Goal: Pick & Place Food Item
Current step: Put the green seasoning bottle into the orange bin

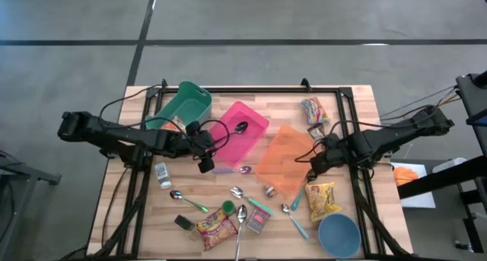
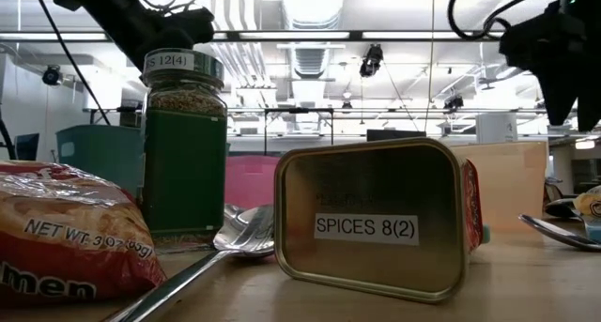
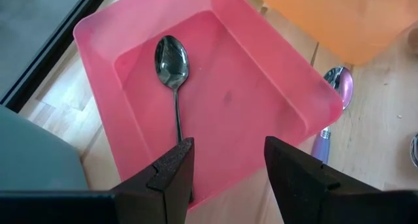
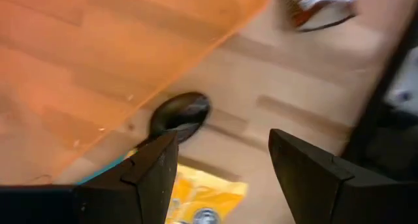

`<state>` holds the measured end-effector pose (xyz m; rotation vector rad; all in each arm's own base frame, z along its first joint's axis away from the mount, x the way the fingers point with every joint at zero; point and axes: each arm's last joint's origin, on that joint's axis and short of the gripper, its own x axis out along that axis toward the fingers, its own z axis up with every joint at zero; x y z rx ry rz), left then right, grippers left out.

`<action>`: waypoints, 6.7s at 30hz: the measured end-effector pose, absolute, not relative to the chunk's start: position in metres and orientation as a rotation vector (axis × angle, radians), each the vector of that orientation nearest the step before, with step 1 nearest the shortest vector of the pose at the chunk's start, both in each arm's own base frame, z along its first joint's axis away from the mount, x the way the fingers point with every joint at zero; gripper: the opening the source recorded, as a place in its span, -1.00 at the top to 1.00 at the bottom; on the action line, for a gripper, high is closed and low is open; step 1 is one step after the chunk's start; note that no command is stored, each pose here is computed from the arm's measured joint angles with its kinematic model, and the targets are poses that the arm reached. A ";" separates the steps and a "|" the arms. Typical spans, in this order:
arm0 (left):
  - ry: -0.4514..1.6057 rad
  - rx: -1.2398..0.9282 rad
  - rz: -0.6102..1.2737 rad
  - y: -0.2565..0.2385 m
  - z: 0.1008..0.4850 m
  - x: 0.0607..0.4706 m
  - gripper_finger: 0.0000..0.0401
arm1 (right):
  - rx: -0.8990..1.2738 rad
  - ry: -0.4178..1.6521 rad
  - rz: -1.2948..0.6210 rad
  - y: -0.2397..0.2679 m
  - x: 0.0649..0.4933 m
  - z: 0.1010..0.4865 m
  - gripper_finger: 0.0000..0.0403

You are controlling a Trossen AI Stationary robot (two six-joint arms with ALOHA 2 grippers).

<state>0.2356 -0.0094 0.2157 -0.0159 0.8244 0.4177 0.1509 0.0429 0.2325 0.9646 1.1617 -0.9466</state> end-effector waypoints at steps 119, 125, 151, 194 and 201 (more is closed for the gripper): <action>1.182 -0.024 -0.090 -0.169 0.211 0.330 -0.99 | 0.368 0.571 -0.577 0.080 0.212 0.240 -0.17; 1.195 -0.027 -0.096 -0.171 0.202 0.334 -0.99 | 0.371 0.568 -0.576 0.081 0.212 0.240 -0.17; 1.162 -0.089 -0.086 -0.174 0.204 0.337 0.06 | 0.413 0.547 -0.550 0.082 0.215 0.242 -0.17; 0.710 -0.290 0.345 -0.103 0.324 0.295 0.06 | 0.215 0.317 -0.236 0.116 0.273 0.254 -0.17; 0.673 -0.377 0.352 -0.082 0.328 0.306 0.06 | 0.030 0.326 -0.311 0.138 0.317 0.265 -0.17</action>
